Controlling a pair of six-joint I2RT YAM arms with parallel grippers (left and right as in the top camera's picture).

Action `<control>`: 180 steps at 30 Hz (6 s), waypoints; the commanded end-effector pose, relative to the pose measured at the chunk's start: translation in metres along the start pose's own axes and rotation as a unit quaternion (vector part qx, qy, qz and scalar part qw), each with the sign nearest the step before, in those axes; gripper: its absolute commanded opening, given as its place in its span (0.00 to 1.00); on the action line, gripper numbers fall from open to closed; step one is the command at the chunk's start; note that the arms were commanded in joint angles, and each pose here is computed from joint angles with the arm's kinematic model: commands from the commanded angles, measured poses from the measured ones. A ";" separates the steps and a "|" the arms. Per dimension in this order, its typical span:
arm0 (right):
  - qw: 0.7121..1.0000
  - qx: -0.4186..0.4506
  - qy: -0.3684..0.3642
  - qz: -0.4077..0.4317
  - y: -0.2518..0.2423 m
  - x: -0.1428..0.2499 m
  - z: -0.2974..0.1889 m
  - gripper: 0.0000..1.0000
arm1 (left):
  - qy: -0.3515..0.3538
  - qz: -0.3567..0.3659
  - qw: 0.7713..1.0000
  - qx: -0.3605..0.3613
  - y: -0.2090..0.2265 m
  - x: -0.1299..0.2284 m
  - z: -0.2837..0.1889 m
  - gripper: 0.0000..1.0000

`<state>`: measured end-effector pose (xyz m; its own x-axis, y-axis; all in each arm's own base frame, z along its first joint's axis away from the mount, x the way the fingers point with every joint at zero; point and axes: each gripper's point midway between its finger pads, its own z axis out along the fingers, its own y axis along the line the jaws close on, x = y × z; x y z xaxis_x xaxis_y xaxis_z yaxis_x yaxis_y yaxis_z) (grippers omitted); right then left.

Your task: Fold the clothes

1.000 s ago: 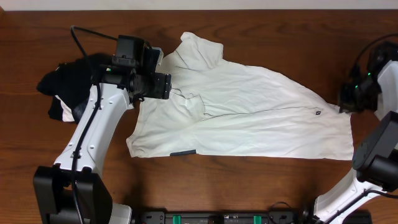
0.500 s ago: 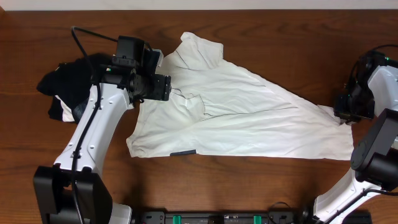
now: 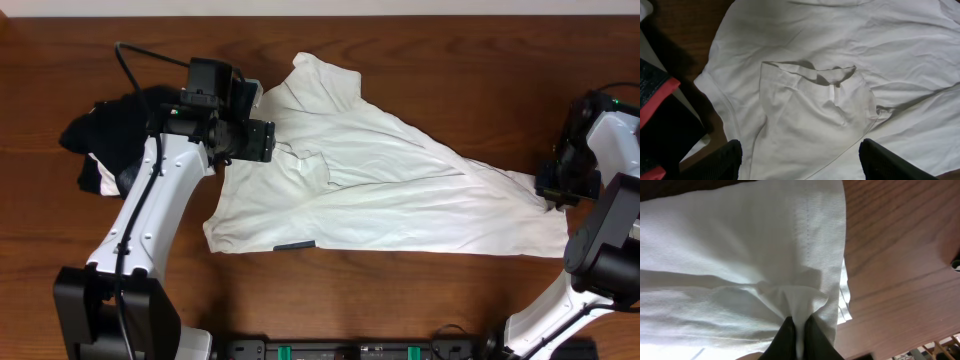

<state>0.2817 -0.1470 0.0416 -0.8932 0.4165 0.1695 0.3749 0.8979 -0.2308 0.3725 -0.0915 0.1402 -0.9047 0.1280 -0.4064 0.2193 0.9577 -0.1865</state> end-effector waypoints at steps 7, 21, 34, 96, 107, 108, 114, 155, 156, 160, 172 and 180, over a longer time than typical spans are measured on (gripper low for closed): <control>1.000 0.020 -0.003 0.008 -0.004 -0.001 0.001 0.12 | -0.003 0.008 1.000 0.002 -0.001 -0.001 -0.003 0.78; 1.000 0.005 -0.016 0.016 0.002 -0.008 0.001 0.21 | -0.114 0.072 0.990 0.030 -0.007 -0.069 0.022 0.81; 0.995 -0.098 -0.008 0.034 0.029 -0.007 -0.002 0.42 | -0.138 0.118 0.983 0.022 0.015 -0.160 0.128 0.81; 0.994 -0.099 0.013 0.036 0.027 0.008 -0.008 0.39 | -0.120 0.107 0.986 -0.043 0.030 -0.166 0.063 0.06; 0.994 -0.100 0.009 0.037 0.027 0.006 -0.008 0.39 | 0.068 0.089 0.993 -0.021 0.014 -0.072 0.063 0.06; 0.994 -0.099 0.009 0.037 0.027 0.006 -0.008 0.40 | 0.084 0.088 0.992 -0.019 0.012 -0.064 0.062 0.06; 0.994 -0.100 0.007 0.037 0.027 0.005 -0.008 0.40 | 0.172 0.088 0.981 -0.008 -0.005 -0.021 0.053 0.06; 0.993 -0.115 0.001 0.037 0.033 0.002 -0.009 0.45 | 0.190 0.076 0.979 -0.011 -0.003 0.005 0.086 0.62; 0.992 -0.120 0.001 0.037 0.034 0.002 -0.009 0.45 | 0.193 0.075 0.978 -0.011 -0.002 0.009 0.089 0.62; 0.991 -0.130 0.003 0.037 0.038 0.002 -0.010 0.45 | 0.210 0.072 0.975 -0.011 0.000 0.024 0.096 0.57; 0.991 -0.130 0.001 0.037 0.038 0.001 -0.010 0.45 | 0.212 0.067 0.975 -0.012 -0.008 0.022 0.047 0.19; 0.991 -0.131 -0.006 0.038 0.038 -0.002 -0.010 0.45 | 0.254 0.049 0.966 -0.013 -0.016 0.050 -0.010 0.19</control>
<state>0.2990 -0.1112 0.0364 -0.8667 0.4688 0.1706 0.4767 0.8790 0.0064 0.3254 -0.0971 0.1202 -0.9406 0.3317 0.0721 0.3199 0.9374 -0.1378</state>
